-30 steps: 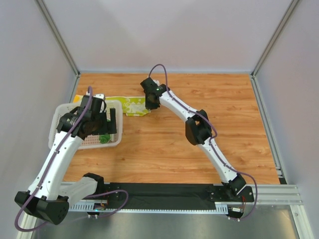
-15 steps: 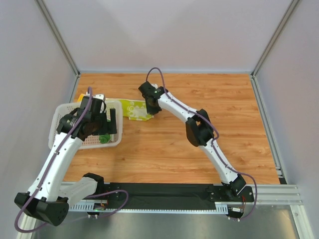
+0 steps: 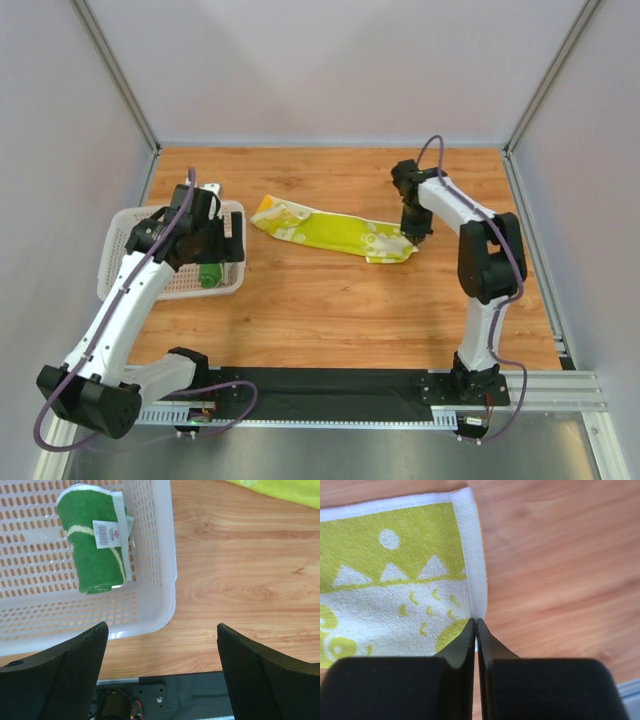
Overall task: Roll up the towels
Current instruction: Move the towel to the center of the board
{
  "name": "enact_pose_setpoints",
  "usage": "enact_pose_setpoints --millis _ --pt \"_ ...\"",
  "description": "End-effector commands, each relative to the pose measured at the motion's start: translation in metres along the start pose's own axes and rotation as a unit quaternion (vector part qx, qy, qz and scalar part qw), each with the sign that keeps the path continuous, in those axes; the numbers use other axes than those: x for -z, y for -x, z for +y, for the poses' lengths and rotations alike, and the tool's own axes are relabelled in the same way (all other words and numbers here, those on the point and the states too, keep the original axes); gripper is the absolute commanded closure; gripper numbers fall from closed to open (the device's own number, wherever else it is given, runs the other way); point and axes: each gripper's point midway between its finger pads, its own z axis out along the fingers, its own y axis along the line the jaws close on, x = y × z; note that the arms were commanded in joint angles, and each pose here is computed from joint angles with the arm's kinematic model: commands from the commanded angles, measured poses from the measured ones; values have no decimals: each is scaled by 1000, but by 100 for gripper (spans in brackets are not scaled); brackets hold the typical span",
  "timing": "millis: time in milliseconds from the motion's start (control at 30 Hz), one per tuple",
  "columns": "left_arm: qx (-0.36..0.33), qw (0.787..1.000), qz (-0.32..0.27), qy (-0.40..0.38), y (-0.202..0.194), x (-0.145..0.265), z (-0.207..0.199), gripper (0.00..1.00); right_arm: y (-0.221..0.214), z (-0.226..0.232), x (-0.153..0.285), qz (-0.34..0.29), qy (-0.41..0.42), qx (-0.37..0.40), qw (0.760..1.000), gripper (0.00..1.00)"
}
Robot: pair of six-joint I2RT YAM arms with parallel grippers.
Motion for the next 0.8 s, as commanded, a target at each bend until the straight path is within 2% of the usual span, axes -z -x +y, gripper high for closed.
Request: enact_pose_setpoints --millis 0,67,167,233,267,300,333,400,533,767 --pt "-9 999 -28 -40 24 -1 -21 5 -3 -58 14 -12 -47 -49 998 100" --pt "-13 998 -17 -67 25 -10 -35 5 2 -89 13 -11 -58 -92 994 100" --pt "-32 996 8 -86 26 -25 -56 5 9 -111 16 -10 -68 -107 992 99" --pt "-57 994 25 -91 25 -41 -72 4 15 -116 24 -14 -69 -102 992 83" --pt "-64 993 18 -99 34 -42 -82 5 16 -116 28 -18 -66 -102 992 66" --pt "-77 991 22 -105 36 -45 -91 4 17 -113 30 -18 -56 -104 993 58" --pt "-83 991 24 -105 40 -50 -95 5 20 -112 35 -22 -52 -110 992 56" --pt "-96 988 32 -113 52 -67 -110 4 22 -108 39 -22 -37 -115 992 55" --pt "-128 984 42 -118 71 -104 -127 11 23 -101 45 -16 -18 -111 994 55" --pt "-172 975 75 -118 91 -186 -150 15 5 -101 48 6 -8 -95 995 59"
